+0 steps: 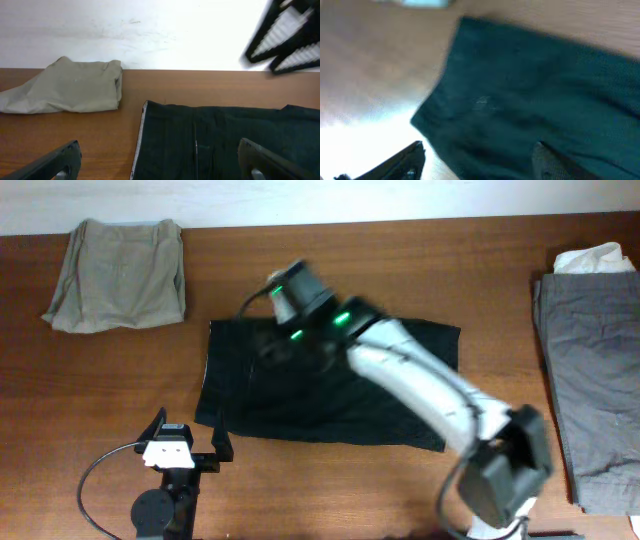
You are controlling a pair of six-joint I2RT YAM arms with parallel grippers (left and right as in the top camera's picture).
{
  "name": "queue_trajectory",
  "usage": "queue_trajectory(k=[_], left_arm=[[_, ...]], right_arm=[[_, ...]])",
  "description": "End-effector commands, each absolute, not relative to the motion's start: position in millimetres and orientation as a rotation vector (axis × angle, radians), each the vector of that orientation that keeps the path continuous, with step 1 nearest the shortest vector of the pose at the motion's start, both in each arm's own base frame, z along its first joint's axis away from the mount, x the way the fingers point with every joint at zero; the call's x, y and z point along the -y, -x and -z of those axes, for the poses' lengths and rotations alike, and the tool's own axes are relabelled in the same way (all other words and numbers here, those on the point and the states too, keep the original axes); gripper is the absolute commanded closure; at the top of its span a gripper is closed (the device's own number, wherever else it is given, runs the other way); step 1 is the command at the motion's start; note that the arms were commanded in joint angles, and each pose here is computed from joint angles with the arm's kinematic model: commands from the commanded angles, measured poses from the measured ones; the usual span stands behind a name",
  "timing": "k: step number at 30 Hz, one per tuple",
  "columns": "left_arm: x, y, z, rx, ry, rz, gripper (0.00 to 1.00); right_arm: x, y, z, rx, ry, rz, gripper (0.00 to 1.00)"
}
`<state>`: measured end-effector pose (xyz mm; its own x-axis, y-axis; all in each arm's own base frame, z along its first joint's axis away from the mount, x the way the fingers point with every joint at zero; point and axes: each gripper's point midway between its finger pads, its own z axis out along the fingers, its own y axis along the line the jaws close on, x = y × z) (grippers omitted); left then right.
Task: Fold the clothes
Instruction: 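Pull the black garment left and lay it flat mid-table with the right gripper, then reach the left gripper to the garment's left edge and grasp it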
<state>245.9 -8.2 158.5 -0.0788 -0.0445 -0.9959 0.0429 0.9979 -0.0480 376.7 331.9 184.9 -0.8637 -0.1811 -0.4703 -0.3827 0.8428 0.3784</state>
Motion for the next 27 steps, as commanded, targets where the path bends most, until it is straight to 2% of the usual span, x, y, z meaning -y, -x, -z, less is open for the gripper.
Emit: queue_trajectory(k=[1, 2, 3, 5, 7, 8, 11, 17, 23, 27], left_arm=[[5.5, -245.9, -157.1, -1.647, -0.001, 0.050, 0.01], [5.5, -245.9, -157.0, -1.648, -0.001, 0.050, 0.01], [5.5, -245.9, -157.0, -1.648, -0.001, 0.050, 0.01], [5.5, -245.9, -157.0, -1.648, -0.001, 0.050, 0.01], [5.5, -245.9, -157.1, -1.647, -0.001, 0.050, 0.01], [5.5, -245.9, -157.0, -1.648, -0.001, 0.050, 0.01], [5.5, -245.9, -157.1, -1.647, -0.001, 0.050, 0.01], [5.4, -245.9, -157.6, -1.646, -0.001, 0.049, 0.01], [43.0, -239.7, -202.3, -1.457, -0.178, 0.218, 0.01], [43.9, -236.9, -226.4, -1.402, -0.188, 0.215, 0.01]], right_arm=[[-246.8, -404.1, -234.9, -2.551, 0.290, -0.566, 0.20], [-224.9, -401.9, -225.7, -2.612, 0.264, -0.523, 0.12], [-212.3, -399.1, -219.8, -2.652, 0.243, -0.499, 0.08], [-175.6, -387.0, -191.7, -2.799, 0.195, -0.425, 0.07], [-153.8, -377.4, -170.1, -2.905, 0.127, -0.387, 0.16], [-145.2, -372.3, -157.6, -2.953, 0.095, -0.373, 0.25], [-132.5, -363.5, -135.8, -3.017, -0.007, -0.359, 0.32], [-133.3, -358.6, -116.0, -3.037, -0.017, -0.365, 0.31], [-133.3, -353.4, -114.1, -3.059, -0.029, -0.371, 0.21], [-133.6, -353.1, -114.2, -3.060, -0.030, -0.374, 0.20]])
